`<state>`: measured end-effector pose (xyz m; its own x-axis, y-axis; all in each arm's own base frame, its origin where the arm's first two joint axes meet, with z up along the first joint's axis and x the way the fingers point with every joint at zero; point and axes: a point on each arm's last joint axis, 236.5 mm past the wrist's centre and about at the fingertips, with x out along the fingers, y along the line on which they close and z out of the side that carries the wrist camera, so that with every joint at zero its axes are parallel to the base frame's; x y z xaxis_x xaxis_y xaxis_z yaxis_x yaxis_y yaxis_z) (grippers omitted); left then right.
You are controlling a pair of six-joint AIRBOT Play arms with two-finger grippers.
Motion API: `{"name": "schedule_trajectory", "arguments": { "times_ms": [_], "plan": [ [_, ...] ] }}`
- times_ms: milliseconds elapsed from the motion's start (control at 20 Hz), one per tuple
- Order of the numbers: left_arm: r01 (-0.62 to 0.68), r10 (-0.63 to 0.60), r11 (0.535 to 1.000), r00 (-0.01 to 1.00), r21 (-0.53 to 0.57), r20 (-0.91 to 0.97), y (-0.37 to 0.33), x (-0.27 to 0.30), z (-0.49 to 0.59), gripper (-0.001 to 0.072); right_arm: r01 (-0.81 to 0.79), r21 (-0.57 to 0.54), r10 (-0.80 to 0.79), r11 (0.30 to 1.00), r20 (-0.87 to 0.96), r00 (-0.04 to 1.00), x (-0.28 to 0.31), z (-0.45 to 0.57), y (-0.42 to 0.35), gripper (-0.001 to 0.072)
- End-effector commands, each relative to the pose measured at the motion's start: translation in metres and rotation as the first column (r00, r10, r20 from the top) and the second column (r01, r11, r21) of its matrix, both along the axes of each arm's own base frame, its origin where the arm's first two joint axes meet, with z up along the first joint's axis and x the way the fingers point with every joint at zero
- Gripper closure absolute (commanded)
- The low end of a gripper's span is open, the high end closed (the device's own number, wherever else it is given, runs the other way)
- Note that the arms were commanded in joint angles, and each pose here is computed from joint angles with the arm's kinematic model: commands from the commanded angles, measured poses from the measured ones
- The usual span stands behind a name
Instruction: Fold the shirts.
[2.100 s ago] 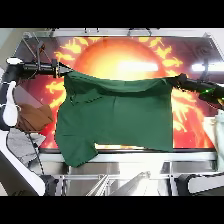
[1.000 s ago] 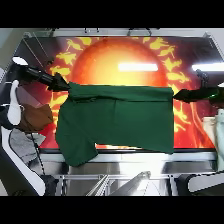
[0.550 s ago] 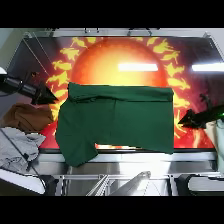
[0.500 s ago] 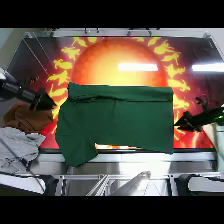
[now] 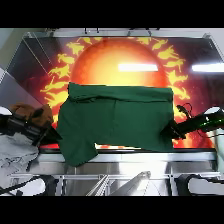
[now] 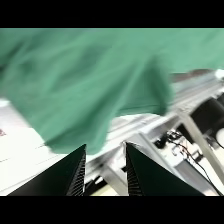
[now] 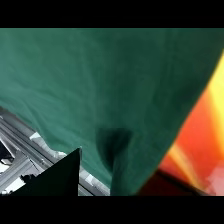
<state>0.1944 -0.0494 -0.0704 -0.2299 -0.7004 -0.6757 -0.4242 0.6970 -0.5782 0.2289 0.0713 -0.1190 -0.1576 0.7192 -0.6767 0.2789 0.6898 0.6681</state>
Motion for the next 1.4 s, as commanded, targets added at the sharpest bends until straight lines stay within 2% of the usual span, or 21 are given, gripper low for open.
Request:
{"name": "schedule_trajectory", "arguments": {
  "times_ms": [0, 150, 250, 400, 650, 700, 750, 900, 1200, 1350],
  "plan": [
    [-0.016, 0.022, 0.995, 0.998, 0.1, -0.051, 0.007, -0.028, -0.033, 0.0451, 0.028, -0.034, -0.026, 0.999, 0.048, 0.999, 0.012, -0.008, -0.002, 0.0391],
    [0.012, 0.003, 0.994, 0.99, 0.107, -0.142, 0.011, -0.042, -0.047, 0.0451, 0.02, -0.028, -0.019, 0.999, 0.037, 0.999, 0.008, -0.006, -0.001, 0.0389],
    [0.014, 0.003, 0.995, 0.986, 0.098, -0.169, 0.011, -0.042, -0.054, 0.0451, 0.03, -0.03, -0.029, 0.999, 0.032, 0.999, 0.009, -0.005, -0.001, 0.0265],
    [-0.008, 0.013, 0.999, 0.994, 0.047, -0.112, 0.0, -0.014, -0.063, 0.0458, 0.032, -0.03, -0.031, 0.999, 0.031, 0.999, 0.009, -0.005, -0.001, 0.0267],
    [0.089, -0.089, 0.995, 0.996, 0.034, 0.013, -0.022, 0.037, -0.064, 0.0463, 0.029, -0.012, -0.028, 1.0, 0.016, 0.999, 0.006, -0.002, 0.002, 0.0267],
    [0.113, -0.114, 0.993, 0.993, 0.044, 0.029, -0.026, 0.043, -0.066, 0.0534, 0.024, -0.008, -0.023, 1.0, 0.01, 1.0, 0.003, -0.002, 0.003, 0.0267],
    [0.135, -0.138, 0.989, 0.989, 0.054, 0.048, -0.03, 0.047, -0.066, 0.0689, 0.018, -0.01, -0.018, 1.0, 0.004, 1.0, 0.001, -0.003, 0.002, 0.0267],
    [0.169, -0.172, 0.984, 0.983, 0.056, 0.06, -0.034, 0.051, -0.062, 0.0678, 0.021, -0.002, -0.022, 1.0, -0.015, 1.0, -0.012, -0.007, 0.001, 0.0268],
    [0.149, -0.149, 0.989, 0.989, 0.005, 0.02, -0.028, 0.042, -0.052, 0.0679, 0.18, 0.052, -0.175, 0.982, -0.08, 0.981, -0.02, 0.002, -0.018, 0.0268],
    [0.138, -0.138, 0.99, 0.99, -0.013, 0.014, -0.023, 0.04, -0.049, 0.0679, 0.227, -0.008, -0.226, 0.974, -0.132, 0.965, -0.036, 0.01, -0.037, 0.0286]
  ]
}}
